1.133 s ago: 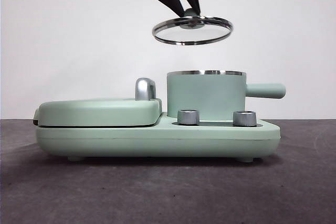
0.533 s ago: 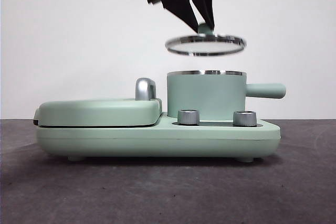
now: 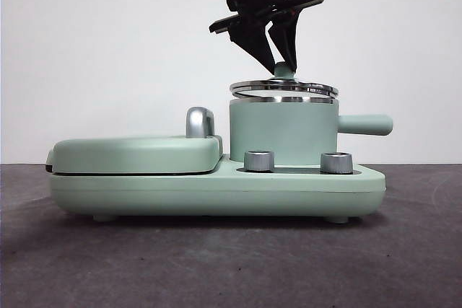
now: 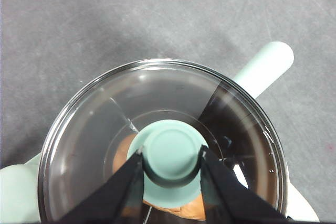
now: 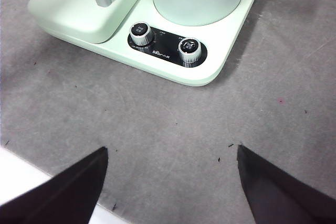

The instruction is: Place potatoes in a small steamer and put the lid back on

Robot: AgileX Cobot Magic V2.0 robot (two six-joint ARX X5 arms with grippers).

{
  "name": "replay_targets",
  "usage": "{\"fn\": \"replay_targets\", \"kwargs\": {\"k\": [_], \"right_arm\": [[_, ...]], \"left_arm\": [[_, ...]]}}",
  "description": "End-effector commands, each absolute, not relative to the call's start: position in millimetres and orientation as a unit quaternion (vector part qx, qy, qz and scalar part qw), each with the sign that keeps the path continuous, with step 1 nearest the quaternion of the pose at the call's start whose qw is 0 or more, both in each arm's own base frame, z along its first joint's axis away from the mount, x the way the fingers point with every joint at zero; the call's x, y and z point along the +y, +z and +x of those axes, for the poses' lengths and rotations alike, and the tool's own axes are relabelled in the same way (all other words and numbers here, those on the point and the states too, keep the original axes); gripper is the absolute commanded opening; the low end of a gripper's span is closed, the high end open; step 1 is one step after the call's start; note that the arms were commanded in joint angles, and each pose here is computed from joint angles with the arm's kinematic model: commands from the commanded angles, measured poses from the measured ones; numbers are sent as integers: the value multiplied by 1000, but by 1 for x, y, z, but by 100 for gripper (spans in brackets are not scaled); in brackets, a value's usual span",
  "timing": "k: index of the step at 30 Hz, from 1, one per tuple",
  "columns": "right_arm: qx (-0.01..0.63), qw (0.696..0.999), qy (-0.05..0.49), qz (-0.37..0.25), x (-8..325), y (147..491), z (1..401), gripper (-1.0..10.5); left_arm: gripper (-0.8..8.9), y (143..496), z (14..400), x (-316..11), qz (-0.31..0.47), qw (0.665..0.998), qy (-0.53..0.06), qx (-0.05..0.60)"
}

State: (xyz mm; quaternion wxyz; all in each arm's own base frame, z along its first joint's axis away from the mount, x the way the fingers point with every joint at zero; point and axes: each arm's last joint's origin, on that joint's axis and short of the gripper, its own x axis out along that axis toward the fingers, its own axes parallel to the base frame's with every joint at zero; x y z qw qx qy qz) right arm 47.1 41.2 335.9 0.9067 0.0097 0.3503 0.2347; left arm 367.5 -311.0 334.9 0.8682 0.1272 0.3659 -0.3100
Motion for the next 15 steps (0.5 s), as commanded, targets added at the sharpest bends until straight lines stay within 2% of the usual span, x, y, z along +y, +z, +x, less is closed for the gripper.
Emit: {"fn": "replay_targets", "kwargs": {"k": [1,15], "right_arm": [[343,908,240,5,42,339,47,392],[343,908,240,7,42,339,47,392]], "left_arm": [[6,332,371,-319,127,871,-317,353],[6,329,372,-320,128,869,-316,360]]}}
